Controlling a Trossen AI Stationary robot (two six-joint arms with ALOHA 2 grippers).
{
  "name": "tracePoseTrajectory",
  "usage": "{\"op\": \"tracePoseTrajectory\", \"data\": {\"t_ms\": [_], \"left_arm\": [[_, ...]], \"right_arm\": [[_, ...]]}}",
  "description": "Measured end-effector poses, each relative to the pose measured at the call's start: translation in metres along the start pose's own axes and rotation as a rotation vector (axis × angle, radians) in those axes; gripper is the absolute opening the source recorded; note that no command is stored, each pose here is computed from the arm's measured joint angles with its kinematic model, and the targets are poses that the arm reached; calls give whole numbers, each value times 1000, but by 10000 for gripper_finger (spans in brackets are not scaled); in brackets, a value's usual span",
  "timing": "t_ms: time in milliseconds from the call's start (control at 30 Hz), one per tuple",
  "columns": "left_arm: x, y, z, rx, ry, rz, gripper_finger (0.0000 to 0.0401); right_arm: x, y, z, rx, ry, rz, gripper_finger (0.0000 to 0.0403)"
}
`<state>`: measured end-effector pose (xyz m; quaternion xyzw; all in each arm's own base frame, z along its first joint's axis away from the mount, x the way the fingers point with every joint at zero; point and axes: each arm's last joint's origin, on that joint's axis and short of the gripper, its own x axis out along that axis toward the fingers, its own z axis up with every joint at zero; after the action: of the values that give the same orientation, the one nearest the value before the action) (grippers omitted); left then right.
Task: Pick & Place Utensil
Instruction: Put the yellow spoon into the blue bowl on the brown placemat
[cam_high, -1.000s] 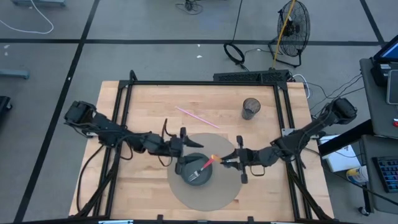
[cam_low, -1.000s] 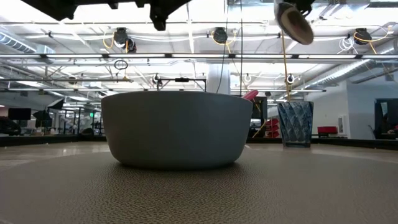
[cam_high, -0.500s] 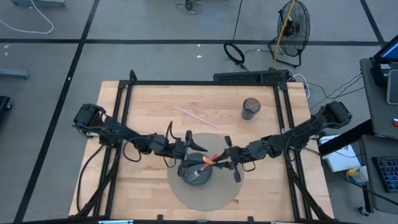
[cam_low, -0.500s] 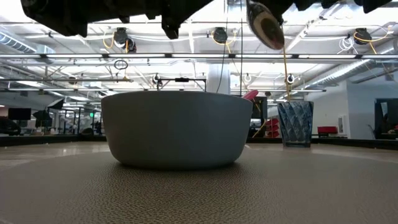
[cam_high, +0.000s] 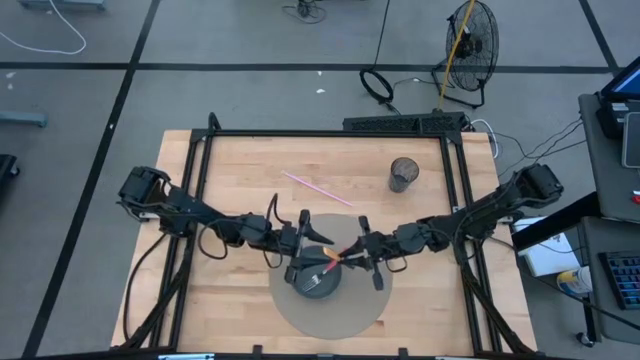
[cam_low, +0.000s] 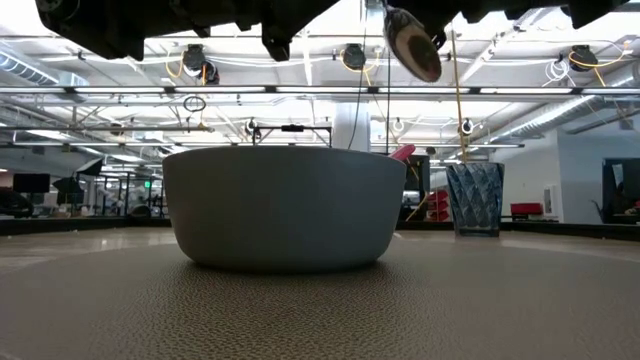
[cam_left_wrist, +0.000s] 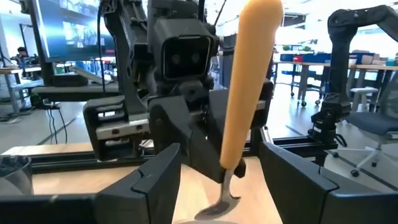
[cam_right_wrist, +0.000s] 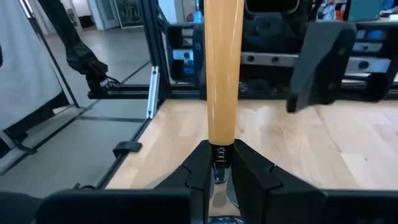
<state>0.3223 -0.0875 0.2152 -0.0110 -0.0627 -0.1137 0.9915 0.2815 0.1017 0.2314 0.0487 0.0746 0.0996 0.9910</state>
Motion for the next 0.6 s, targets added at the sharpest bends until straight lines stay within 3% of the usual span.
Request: {"op": "tracePoseTrajectory", "data": {"t_ms": [600], "left_arm": [[0, -1, 3, -3, -31, -26, 225]], "right_arm": [[3, -5, -2, -2, -2, -17, 39]]}}
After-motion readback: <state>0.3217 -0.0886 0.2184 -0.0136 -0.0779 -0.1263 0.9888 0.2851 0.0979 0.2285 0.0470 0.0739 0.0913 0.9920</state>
